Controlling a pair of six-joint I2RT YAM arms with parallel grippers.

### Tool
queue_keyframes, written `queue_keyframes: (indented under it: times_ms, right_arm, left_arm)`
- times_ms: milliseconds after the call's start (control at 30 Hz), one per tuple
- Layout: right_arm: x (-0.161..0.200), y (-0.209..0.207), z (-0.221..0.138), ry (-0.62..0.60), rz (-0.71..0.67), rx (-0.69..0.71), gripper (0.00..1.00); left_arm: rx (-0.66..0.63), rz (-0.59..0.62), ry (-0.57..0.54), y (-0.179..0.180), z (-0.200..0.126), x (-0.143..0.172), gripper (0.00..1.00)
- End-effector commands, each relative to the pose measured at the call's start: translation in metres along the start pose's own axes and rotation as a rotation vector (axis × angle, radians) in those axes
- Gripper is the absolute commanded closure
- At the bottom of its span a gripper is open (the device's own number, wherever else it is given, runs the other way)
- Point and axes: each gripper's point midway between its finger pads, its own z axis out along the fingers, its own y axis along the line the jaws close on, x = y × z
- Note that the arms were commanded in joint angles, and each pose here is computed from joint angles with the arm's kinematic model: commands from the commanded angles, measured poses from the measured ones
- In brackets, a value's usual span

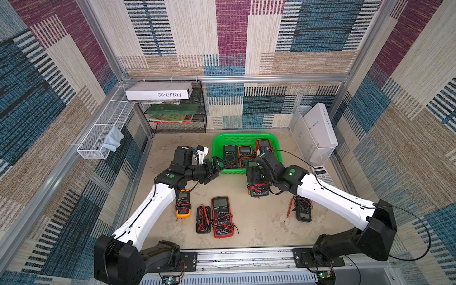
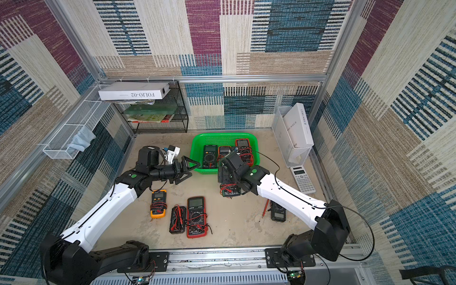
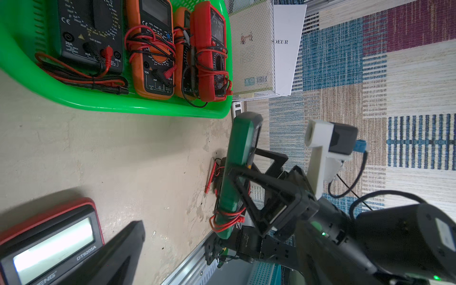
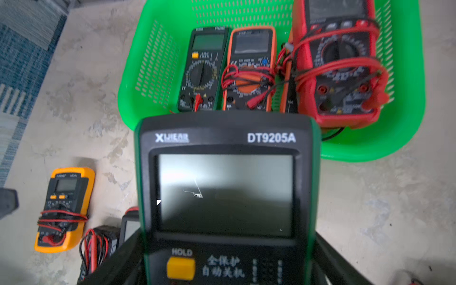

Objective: Put the multimeter into the basket
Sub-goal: Pick up the multimeter from the center of the board, then place the multimeter in the basket.

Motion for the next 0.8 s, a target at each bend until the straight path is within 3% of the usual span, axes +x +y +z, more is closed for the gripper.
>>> queue_keyframes:
  times_ms: [0,767]
  right_arm:
    - [-0.026,0.008,-0.002,-0.047,-0.013,-0.028,0.26]
    - [-0.121,0.007,0.027,-0.151,0.023,0.02,0.25]
  left_arm:
    - [0.023,0.019,0.0,-0.007,-0.004,-0.002,0.0]
    - [0.053,0.018,-0.042,-0.015,-0.014,-0.013,0.0]
